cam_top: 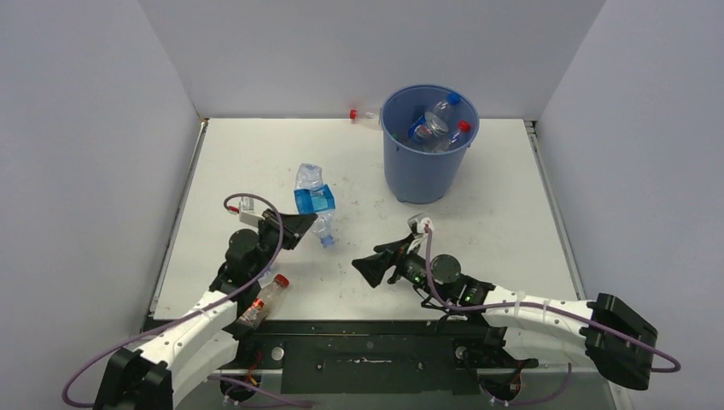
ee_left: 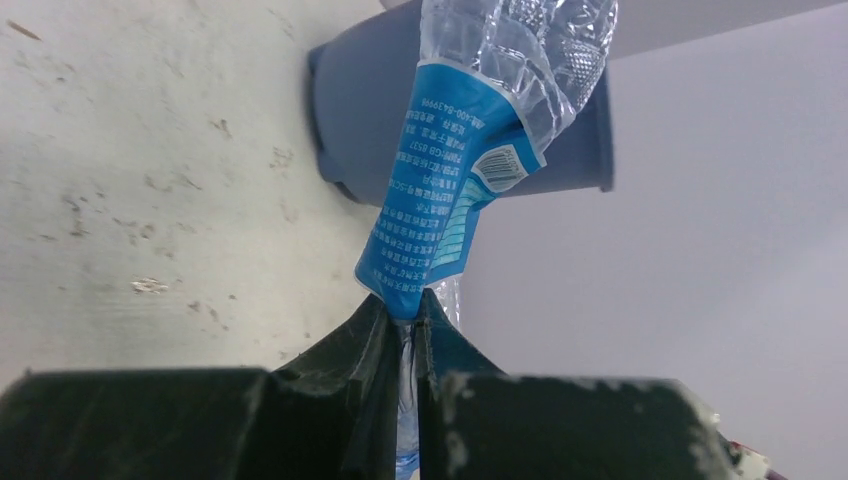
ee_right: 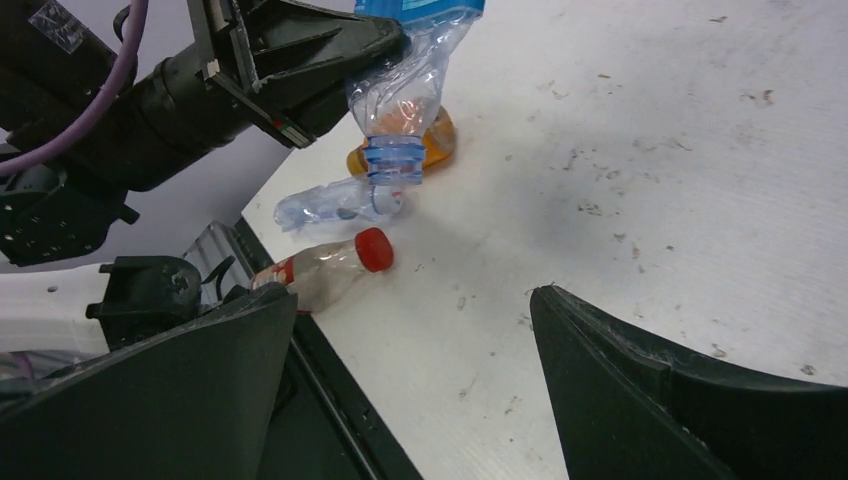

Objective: Put the plastic bottles in the bin
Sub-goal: Pick up the plastic bottle at the center of the board, then place the plastic bottle in the trash bin.

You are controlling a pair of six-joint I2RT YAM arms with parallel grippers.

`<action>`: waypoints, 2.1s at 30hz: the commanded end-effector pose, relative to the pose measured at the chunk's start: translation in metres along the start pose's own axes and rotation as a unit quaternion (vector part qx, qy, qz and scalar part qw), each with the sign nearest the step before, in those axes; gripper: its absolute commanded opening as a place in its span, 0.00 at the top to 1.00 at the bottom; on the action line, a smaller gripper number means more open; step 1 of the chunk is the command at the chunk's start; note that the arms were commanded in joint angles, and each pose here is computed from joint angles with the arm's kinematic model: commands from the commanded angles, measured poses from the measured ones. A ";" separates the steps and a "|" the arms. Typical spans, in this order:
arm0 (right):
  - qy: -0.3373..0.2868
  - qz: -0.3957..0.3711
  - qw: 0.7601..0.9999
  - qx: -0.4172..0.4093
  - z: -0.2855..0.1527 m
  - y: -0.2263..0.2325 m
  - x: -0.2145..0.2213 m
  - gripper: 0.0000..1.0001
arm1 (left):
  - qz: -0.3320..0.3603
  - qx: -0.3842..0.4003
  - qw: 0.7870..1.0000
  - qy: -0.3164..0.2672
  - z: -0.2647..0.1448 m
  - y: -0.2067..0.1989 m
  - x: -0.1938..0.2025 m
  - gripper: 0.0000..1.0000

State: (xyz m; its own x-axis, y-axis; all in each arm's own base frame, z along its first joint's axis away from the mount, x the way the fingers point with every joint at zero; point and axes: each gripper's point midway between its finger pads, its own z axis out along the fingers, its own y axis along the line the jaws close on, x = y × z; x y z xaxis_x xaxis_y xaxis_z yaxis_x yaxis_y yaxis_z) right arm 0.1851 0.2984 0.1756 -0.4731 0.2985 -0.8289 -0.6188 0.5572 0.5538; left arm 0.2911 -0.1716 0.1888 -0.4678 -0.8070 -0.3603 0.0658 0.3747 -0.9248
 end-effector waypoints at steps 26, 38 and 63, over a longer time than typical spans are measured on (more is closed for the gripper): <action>-0.068 -0.004 0.991 -0.113 0.062 0.092 -0.040 0.30 | -0.124 0.158 0.979 -0.027 -0.049 -0.094 0.015 1.00; -0.063 0.008 0.991 -0.117 0.065 0.091 -0.034 0.85 | -0.122 0.169 0.978 -0.006 -0.053 -0.098 0.025 1.00; 0.187 -0.068 0.978 0.069 -0.049 0.039 -0.075 0.95 | 0.658 0.061 0.746 -0.078 -0.074 -0.127 -0.028 0.04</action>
State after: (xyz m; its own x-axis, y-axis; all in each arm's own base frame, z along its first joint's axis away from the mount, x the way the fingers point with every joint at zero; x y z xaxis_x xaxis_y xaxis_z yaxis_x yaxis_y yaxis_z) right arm 0.1847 0.2721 0.3056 -0.4740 0.1193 -0.8724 -0.6246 0.6528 0.4286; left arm 0.2366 -0.1514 0.3570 0.0616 -0.2414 -0.9685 0.4336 0.8804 -0.1919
